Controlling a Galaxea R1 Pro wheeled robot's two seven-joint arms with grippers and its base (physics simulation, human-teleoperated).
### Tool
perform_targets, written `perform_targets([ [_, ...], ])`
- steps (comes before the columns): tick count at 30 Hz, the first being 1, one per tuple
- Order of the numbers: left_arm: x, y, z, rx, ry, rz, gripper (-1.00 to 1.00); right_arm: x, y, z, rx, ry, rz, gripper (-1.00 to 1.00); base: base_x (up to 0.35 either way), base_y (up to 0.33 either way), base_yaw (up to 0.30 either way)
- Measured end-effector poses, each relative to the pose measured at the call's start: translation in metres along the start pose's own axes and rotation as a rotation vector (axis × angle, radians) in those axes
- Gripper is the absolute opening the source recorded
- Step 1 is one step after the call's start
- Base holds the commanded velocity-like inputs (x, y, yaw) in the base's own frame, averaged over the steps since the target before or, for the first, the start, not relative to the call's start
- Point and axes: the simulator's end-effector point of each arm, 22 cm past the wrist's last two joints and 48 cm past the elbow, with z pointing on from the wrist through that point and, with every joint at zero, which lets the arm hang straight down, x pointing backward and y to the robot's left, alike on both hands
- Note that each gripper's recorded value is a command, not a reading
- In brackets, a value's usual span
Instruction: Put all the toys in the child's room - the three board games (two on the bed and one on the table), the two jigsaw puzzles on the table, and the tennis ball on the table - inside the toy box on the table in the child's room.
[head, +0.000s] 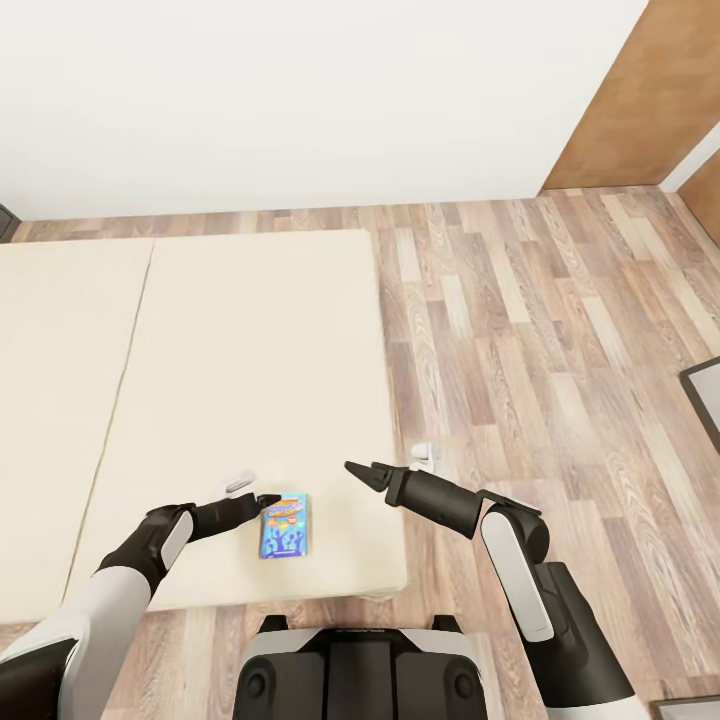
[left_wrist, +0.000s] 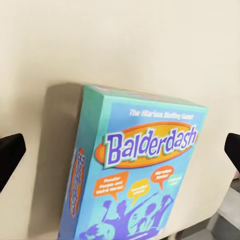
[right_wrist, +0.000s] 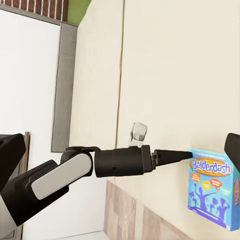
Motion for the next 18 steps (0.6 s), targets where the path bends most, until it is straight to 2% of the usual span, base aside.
perform_targets([
  [18,0.0011,0.0,0.0005,-0.003,0.004,-0.002,1.0,0.0,-0.0003,-0.0001,0.001,0.0,0.001,1.0,-0.02,0.007,0.0],
])
